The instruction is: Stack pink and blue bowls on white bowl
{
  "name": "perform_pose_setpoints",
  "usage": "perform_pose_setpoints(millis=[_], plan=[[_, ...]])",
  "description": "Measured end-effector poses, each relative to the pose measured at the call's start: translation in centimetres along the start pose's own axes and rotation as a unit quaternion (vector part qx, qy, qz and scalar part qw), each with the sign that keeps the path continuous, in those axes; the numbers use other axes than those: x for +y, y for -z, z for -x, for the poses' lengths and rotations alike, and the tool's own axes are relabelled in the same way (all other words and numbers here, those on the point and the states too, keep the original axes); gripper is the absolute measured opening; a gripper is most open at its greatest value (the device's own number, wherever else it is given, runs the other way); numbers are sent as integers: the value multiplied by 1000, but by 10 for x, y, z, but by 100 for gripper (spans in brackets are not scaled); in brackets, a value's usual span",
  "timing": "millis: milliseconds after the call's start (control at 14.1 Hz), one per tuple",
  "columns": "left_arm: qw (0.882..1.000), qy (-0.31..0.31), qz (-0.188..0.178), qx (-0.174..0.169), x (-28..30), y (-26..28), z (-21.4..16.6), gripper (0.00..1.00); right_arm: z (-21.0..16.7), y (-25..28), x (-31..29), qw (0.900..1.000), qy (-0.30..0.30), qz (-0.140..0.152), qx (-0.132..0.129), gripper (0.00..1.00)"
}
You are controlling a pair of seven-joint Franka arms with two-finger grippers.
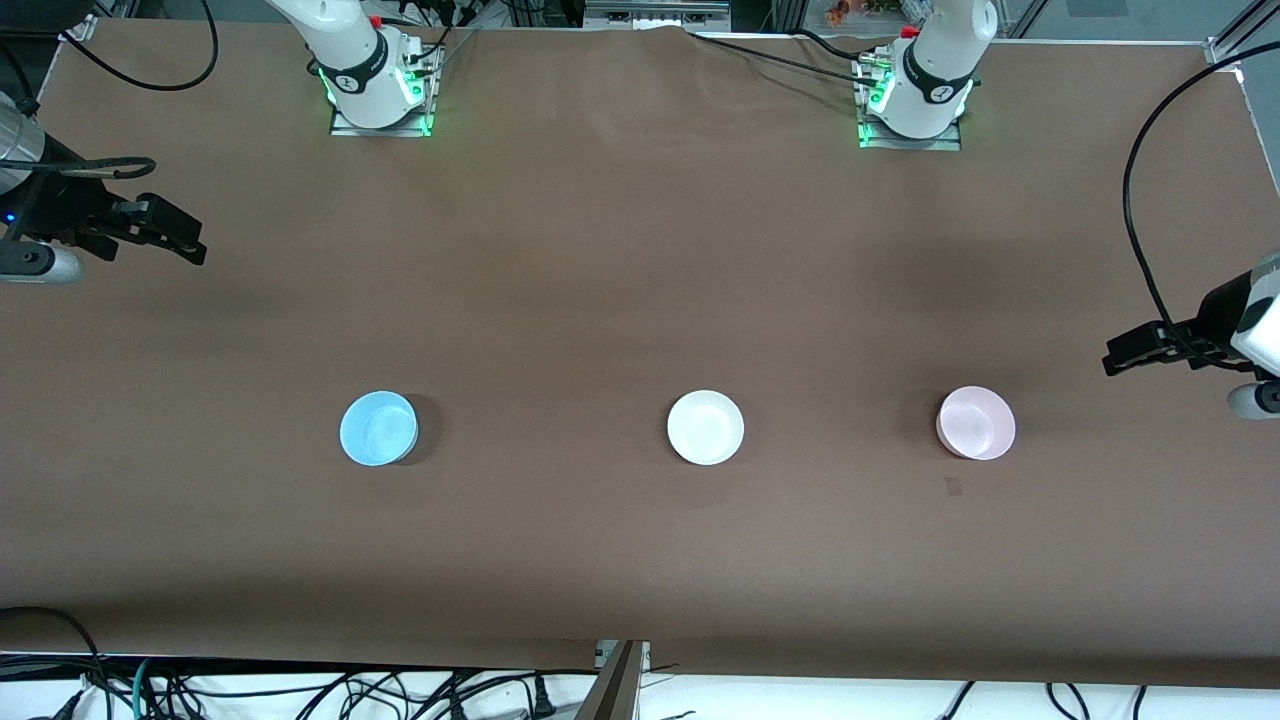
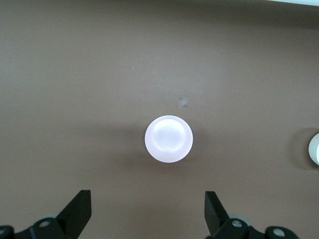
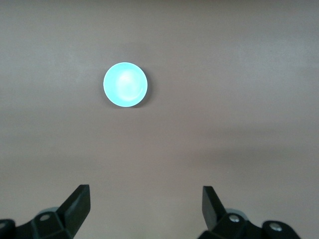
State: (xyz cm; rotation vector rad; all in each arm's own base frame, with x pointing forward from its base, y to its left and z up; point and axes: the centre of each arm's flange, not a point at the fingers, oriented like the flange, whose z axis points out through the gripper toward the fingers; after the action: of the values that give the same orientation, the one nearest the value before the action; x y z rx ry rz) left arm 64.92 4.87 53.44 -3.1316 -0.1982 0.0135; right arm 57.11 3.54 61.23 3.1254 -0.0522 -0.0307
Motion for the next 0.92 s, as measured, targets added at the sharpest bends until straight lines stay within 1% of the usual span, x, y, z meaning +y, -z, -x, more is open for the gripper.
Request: perform_pose_setpoints(millis=[284, 496, 922], plan=[[1000, -14, 8, -6, -44, -49, -21, 100, 0, 0, -2, 1000, 2, 0, 0, 100], [1000, -8, 15, 3, -77, -91, -34, 100, 0, 0, -3, 1000, 2, 0, 0, 100], [1000, -5, 26, 13, -80, -167, -48, 100, 0, 0, -3, 1000, 2, 0, 0, 100]])
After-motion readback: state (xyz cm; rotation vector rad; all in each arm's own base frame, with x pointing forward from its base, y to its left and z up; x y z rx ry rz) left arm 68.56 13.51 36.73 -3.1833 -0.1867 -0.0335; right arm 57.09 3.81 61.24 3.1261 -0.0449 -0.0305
